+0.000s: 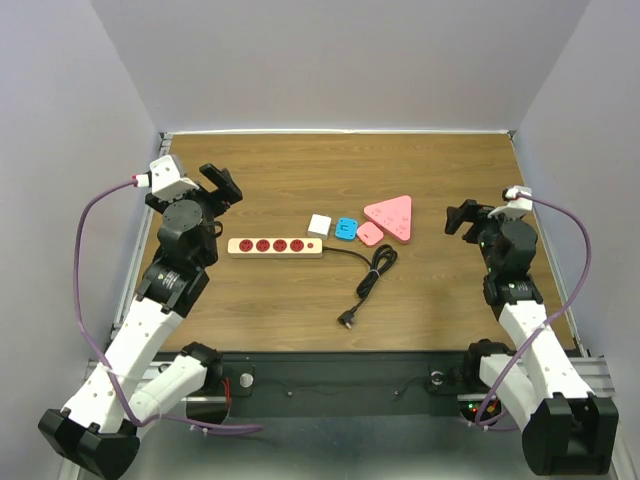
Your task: Insert the plug
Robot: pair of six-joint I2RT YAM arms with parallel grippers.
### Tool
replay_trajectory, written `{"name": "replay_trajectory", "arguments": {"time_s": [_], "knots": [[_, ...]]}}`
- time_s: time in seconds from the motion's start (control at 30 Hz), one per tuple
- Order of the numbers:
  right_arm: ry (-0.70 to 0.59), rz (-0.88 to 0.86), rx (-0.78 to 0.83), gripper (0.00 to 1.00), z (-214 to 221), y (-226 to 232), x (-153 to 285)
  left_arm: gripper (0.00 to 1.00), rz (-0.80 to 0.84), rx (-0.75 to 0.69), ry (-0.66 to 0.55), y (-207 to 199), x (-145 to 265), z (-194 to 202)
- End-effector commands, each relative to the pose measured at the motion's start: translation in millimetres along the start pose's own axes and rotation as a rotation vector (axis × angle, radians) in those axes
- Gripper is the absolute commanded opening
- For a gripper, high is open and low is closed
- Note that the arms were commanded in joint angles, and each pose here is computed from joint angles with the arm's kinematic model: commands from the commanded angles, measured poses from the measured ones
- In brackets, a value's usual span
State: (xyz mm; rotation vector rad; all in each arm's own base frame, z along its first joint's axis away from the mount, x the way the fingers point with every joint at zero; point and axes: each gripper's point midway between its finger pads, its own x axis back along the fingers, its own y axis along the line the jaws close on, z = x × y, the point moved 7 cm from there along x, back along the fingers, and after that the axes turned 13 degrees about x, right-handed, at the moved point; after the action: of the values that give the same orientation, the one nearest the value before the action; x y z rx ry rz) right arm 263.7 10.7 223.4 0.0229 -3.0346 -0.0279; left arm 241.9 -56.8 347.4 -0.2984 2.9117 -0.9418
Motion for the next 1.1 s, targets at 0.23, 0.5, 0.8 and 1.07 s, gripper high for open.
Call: {"name": "replay_trajectory", "arguments": {"time_s": [0.23,0.5,0.8,1.07], "knots": [[0.066,-0.141,0.050,1.00,0,12,-18,0.97,0.007,-0.012,0.008,0,-8,15],[0.104,-0.127,0.031,1.00,6,12,-24,0.94,0.198,-0.100,0.221,-48,-16,86],[0.124,-0.092,0.007,1.00,7,9,-23,0.93,0.423,-0.266,0.536,-120,-17,209],[0.125,-0.100,-0.009,1.00,8,11,-21,0.87,0.466,-0.366,0.743,-139,-37,281]]}}
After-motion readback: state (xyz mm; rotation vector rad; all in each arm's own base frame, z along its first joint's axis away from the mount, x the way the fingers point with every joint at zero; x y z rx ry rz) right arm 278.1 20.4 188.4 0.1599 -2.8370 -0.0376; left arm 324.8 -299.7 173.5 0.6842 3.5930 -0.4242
